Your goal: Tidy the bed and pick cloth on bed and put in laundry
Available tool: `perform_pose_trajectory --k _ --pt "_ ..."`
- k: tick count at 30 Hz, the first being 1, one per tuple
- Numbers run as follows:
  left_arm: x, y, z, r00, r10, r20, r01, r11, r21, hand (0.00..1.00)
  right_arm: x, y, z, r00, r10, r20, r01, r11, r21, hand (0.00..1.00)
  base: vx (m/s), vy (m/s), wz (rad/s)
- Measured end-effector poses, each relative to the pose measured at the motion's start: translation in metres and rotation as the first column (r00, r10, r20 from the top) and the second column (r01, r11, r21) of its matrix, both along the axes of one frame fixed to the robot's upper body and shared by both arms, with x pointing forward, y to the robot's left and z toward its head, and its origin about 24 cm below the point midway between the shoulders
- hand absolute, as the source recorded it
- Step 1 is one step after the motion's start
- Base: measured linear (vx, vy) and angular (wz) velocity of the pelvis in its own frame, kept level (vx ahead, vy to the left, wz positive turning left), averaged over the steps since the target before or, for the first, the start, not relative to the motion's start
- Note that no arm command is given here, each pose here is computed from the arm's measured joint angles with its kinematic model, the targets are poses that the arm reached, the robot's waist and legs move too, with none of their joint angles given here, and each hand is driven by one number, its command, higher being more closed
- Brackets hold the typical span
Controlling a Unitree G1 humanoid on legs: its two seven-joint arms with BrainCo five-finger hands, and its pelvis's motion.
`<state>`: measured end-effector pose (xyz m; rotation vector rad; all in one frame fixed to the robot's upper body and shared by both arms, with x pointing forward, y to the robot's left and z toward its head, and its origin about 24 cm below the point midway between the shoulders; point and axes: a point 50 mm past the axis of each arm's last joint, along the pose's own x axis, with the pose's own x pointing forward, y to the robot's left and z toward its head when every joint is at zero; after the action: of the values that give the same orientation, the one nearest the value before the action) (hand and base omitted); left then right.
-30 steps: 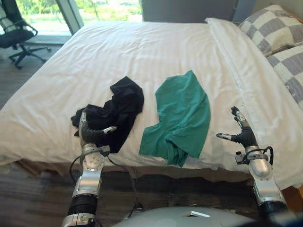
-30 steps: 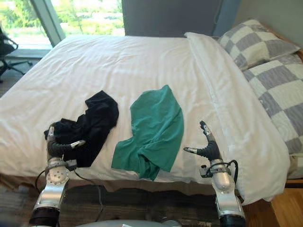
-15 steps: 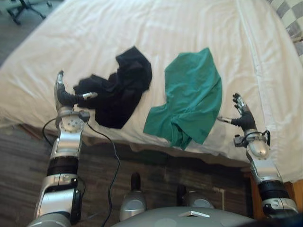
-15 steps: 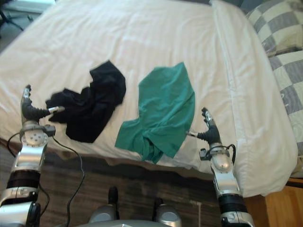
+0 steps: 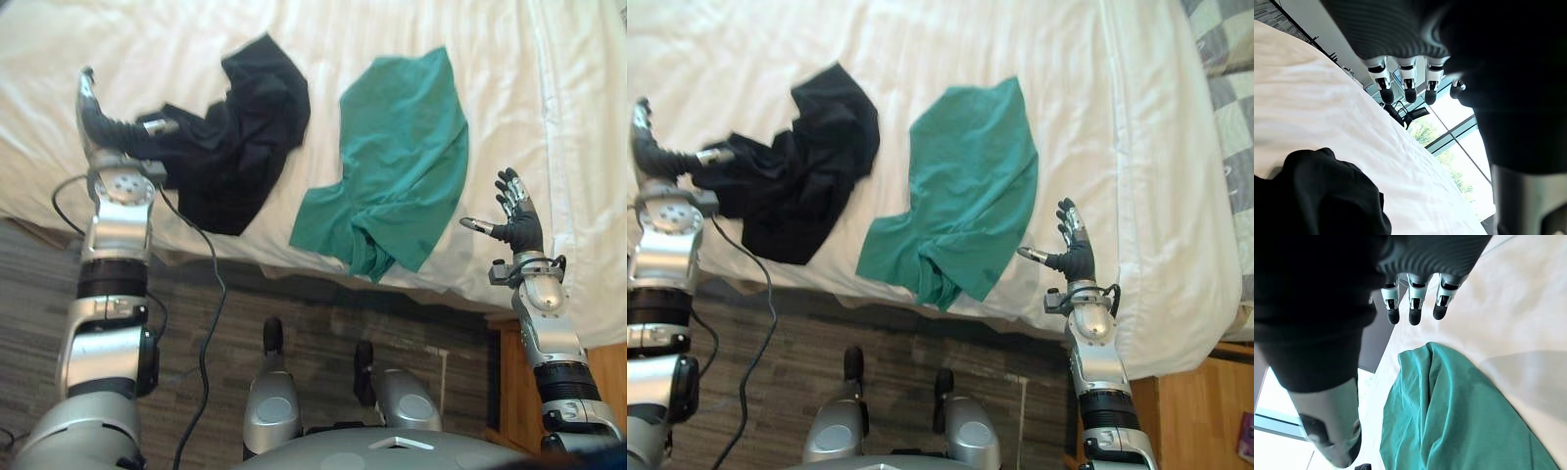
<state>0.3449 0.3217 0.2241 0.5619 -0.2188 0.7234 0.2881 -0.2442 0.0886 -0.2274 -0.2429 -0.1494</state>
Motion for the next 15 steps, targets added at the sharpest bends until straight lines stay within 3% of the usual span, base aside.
perform_pose_trajectory --k 7,15 --pt "0.014 -0.008 0.018 0.999 -0.024 -0.027 0.024 1.0 0.0 0.0 0.023 0.01 0.041 0.989 0.029 0.146 -0.037 0.998 0.047 0.0 0.0 -0.013 -0.14" --pt "0.023 -0.024 0.015 0.995 -0.079 -0.058 0.078 0.997 -0.015 0.0 0.029 0.012 0.055 0.98 0.047 0.195 -0.066 0.994 0.093 0.0 0.0 -0.032 -0.1"
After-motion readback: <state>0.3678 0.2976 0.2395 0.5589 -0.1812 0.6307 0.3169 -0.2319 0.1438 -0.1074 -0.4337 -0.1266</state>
